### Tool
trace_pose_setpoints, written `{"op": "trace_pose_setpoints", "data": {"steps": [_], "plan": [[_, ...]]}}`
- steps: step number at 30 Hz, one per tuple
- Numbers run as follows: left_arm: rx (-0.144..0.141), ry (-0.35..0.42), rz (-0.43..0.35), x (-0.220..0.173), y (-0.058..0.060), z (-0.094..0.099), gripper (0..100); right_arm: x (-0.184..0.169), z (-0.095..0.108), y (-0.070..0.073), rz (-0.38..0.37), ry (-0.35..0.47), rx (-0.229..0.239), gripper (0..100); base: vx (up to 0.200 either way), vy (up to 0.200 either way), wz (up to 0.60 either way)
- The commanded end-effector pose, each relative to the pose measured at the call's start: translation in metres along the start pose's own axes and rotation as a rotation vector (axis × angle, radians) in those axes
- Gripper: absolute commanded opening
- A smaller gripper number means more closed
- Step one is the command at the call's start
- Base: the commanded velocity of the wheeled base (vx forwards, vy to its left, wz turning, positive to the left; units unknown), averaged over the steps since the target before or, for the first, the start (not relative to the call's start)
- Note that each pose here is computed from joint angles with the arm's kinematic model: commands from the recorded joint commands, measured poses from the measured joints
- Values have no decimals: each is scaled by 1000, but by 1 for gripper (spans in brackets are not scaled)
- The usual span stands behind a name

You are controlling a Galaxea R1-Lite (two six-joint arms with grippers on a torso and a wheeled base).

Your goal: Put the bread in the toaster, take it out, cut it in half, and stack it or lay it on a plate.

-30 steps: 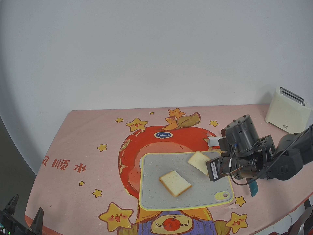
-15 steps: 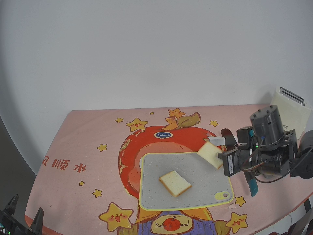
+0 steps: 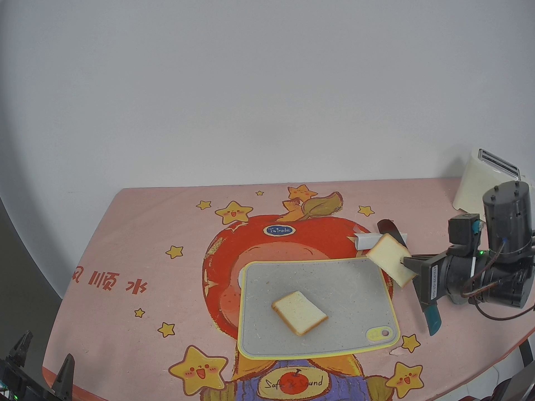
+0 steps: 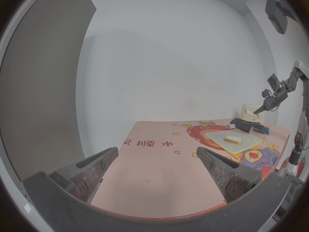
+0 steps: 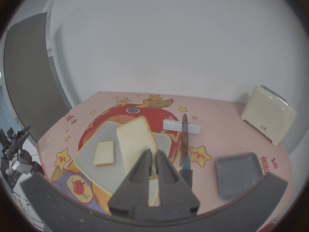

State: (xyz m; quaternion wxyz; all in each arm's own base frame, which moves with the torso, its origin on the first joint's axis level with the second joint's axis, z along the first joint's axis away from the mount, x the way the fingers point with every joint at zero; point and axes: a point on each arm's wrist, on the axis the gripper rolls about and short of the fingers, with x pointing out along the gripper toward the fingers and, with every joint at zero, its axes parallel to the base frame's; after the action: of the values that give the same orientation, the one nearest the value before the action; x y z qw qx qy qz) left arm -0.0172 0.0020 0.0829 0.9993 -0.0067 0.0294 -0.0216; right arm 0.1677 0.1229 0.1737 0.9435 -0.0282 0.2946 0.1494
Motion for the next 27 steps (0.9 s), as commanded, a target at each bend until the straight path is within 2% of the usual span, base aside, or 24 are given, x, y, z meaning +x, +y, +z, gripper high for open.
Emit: {"op": "trace_pose_setpoints", "data": {"steps": [1,4,7,16,20,25,27], "plan": [[0,18,1,1,0,-5,100,-21,-9,-8,9,-38,27,0,0,0,0],[0,18,1,1,0,-5,100,-31,-16,-11,3,-54,18,0,0,0,0],[0,18,1,1,0,-5,100,-41,-14,-15,9,-94,36,0,0,0,0],[0,18,1,1,0,-5,100,-40,-15,-16,-10,-91,32,0,0,0,0],[2,18,2,1,0,-5,100,-45,-13,-17,-7,-116,37,0,0,0,0],[8,18,-2,1,0,-5,100,-45,-14,-16,-7,-108,7,0,0,0,0],[10,18,-1,1,0,-5,100,-44,-14,-17,-15,-109,9,0,0,0,0]]}}
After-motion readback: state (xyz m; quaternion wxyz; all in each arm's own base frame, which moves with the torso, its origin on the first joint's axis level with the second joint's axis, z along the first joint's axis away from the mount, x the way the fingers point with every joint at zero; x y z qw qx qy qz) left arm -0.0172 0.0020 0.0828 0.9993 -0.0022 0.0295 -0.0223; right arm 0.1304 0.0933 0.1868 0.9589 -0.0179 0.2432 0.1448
